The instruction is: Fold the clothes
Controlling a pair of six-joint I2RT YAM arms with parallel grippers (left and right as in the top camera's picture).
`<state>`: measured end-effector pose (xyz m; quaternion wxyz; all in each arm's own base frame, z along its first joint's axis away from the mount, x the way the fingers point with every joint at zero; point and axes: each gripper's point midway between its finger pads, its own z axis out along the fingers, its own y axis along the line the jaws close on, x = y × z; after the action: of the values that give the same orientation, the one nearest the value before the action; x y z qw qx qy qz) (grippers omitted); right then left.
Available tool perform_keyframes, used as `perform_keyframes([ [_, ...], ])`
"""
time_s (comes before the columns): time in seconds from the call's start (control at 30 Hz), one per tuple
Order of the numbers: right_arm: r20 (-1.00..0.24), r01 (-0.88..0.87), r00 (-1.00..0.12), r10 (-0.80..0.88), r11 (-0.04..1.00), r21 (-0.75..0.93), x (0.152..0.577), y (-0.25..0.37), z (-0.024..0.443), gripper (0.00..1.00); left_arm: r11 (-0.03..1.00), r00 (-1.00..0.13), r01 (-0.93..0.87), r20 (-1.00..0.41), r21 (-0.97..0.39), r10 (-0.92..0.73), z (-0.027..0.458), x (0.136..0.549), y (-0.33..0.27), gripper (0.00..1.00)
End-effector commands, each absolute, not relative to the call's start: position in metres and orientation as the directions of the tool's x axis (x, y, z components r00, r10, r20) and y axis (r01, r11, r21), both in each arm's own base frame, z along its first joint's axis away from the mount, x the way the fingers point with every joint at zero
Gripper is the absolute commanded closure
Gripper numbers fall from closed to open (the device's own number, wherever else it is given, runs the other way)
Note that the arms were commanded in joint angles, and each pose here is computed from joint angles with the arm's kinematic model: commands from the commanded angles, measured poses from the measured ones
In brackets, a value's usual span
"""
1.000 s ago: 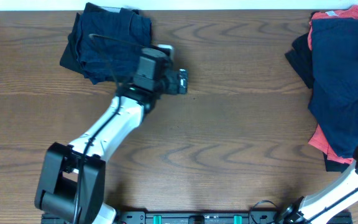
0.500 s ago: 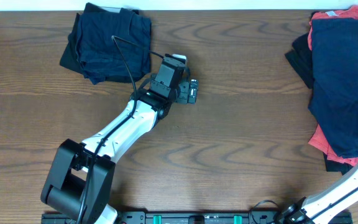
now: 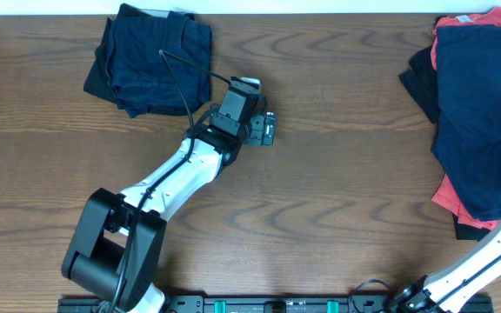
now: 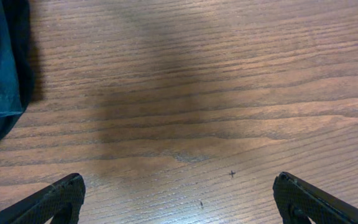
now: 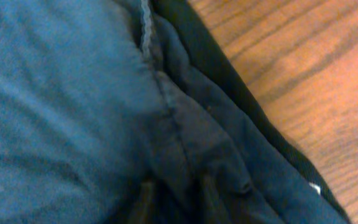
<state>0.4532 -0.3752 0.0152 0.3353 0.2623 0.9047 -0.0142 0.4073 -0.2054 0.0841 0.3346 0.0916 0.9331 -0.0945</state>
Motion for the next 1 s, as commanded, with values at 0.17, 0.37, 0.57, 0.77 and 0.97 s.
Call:
perform_keyframes([
  [0.17,-0.57,0.492,-0.564,0.598,0.797,0.35,0.464,-0.362,0.063,0.99,0.972,-0.747,0.189,-0.663,-0.143,0.048,0.091,0.417,-0.207,0.02],
  [0.37,-0.572,0.395,-0.594,0.566,0.825,0.405,0.481,-0.307,0.133,0.99,0.97,-0.735,0.178,-0.677,-0.164,0.02,0.095,0.421,-0.209,0.02],
  [0.57,-0.565,0.291,-0.668,0.483,0.869,0.399,0.489,-0.223,0.186,0.99,0.972,-0.739,0.168,-0.674,-0.164,0.014,0.095,0.422,-0.205,0.02],
  [0.77,-0.526,0.081,-0.773,0.354,0.878,0.472,0.502,-0.09,0.216,0.99,0.951,-0.738,0.138,-0.669,-0.277,-0.088,0.117,0.426,-0.198,0.02],
  [0.97,-0.489,-0.119,-0.863,0.125,0.891,0.437,0.501,0.049,0.204,0.99,0.956,-0.722,0.077,-0.677,-0.283,-0.143,0.156,0.42,-0.145,0.02],
])
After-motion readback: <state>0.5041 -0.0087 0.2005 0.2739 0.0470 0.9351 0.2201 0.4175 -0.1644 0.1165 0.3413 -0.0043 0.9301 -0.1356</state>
